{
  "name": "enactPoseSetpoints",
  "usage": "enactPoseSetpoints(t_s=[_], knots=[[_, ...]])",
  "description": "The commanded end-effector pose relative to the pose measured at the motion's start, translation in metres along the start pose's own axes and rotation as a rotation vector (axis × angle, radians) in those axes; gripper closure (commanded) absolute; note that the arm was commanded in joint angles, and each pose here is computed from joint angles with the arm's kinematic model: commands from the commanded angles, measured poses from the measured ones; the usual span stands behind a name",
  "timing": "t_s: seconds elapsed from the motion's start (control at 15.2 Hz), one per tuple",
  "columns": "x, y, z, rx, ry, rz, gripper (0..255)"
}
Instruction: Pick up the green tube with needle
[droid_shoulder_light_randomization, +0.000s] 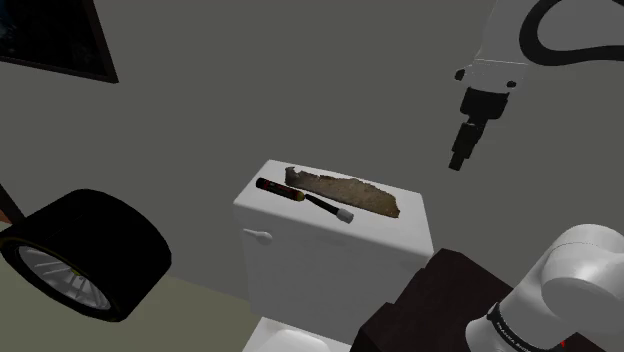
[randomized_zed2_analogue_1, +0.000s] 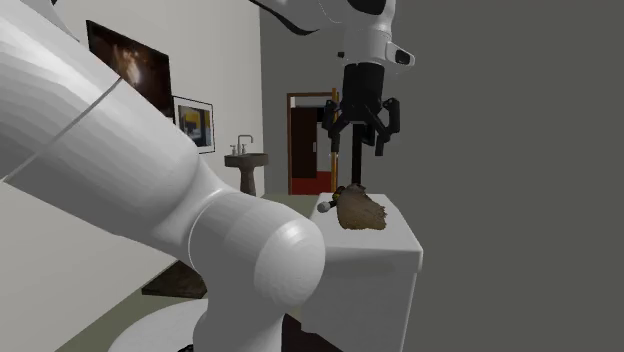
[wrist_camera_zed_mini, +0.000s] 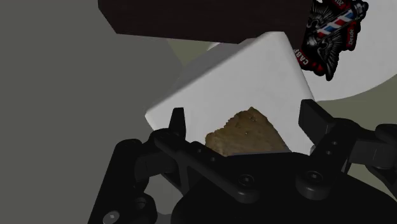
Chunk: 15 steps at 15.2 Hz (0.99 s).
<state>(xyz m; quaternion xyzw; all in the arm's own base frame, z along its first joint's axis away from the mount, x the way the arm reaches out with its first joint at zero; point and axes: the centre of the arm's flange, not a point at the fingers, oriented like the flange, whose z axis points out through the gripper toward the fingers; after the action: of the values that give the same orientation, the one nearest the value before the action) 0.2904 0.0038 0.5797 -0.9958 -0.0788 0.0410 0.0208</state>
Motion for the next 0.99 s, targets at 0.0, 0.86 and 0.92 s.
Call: enactPoseSetpoints(t_s=[0.0, 0.86, 0.92], knots=[[0.000, 0.000, 0.000, 0.000, 0.000, 0.000, 0], [0.147, -0.066, 0.044, 0.010, 0.024, -0.130, 0], [0.158, -0.072, 0.047, 0.011, 0.026, -0.140, 0]])
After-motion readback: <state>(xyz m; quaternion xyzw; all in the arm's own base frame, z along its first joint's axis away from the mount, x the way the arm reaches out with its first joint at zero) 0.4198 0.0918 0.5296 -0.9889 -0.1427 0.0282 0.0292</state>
